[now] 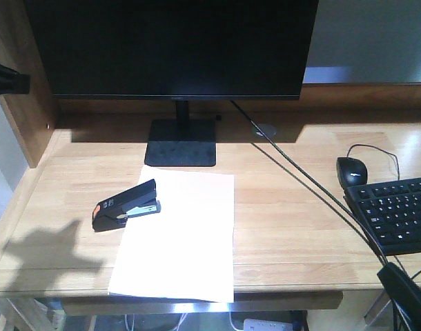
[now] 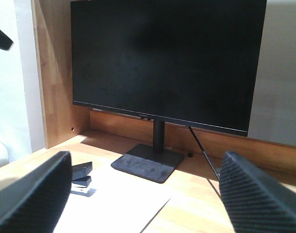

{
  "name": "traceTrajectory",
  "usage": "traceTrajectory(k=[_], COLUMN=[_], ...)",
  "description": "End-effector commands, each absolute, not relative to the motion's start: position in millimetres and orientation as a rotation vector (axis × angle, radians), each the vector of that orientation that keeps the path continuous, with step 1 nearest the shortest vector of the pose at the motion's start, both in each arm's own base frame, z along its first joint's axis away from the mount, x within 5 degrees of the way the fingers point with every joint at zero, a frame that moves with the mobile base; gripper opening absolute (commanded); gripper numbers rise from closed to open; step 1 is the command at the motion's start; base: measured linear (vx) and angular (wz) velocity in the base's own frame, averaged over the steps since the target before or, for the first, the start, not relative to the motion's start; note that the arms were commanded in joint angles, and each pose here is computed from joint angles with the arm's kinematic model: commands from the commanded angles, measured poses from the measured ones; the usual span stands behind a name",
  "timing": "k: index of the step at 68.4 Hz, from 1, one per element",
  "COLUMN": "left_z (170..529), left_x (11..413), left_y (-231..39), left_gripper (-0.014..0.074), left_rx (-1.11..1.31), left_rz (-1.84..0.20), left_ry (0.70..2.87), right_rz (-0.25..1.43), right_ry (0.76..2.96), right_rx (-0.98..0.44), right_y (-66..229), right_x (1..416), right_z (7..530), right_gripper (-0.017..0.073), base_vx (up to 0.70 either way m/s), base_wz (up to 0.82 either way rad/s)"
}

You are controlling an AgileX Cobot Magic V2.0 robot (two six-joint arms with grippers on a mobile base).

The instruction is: Grab stapler and paper to desk for stapling

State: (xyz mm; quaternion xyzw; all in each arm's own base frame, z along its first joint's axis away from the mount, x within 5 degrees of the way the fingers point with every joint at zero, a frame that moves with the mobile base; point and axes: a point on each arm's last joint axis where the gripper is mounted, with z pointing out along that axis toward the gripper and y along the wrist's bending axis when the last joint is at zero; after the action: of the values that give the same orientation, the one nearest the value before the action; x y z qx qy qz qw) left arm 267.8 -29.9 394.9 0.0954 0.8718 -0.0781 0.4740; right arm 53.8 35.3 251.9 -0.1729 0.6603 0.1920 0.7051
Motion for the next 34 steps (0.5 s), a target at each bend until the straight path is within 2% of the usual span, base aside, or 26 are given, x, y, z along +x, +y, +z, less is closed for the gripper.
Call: traceTrajectory(k=[1,34], left_z=[416,364], left_x=[244,92], left_y=[-26,-15], left_gripper=[-0.0006,-0.0006], left_rx=[0.163,0.148], left_rz=[-0.178,-0.109], left_ry=[1.939,1.654], right_rz=[0.367,0.367], right_ry=[1.441,1.441], right_rx=[-0.405,-0.405], right_y=[34,34], right_x=[54,54], right_z=[260,260], right_gripper=[0.0584,0.0584], base_vx=[0.00,0.00], base_wz=[0.00,0.00])
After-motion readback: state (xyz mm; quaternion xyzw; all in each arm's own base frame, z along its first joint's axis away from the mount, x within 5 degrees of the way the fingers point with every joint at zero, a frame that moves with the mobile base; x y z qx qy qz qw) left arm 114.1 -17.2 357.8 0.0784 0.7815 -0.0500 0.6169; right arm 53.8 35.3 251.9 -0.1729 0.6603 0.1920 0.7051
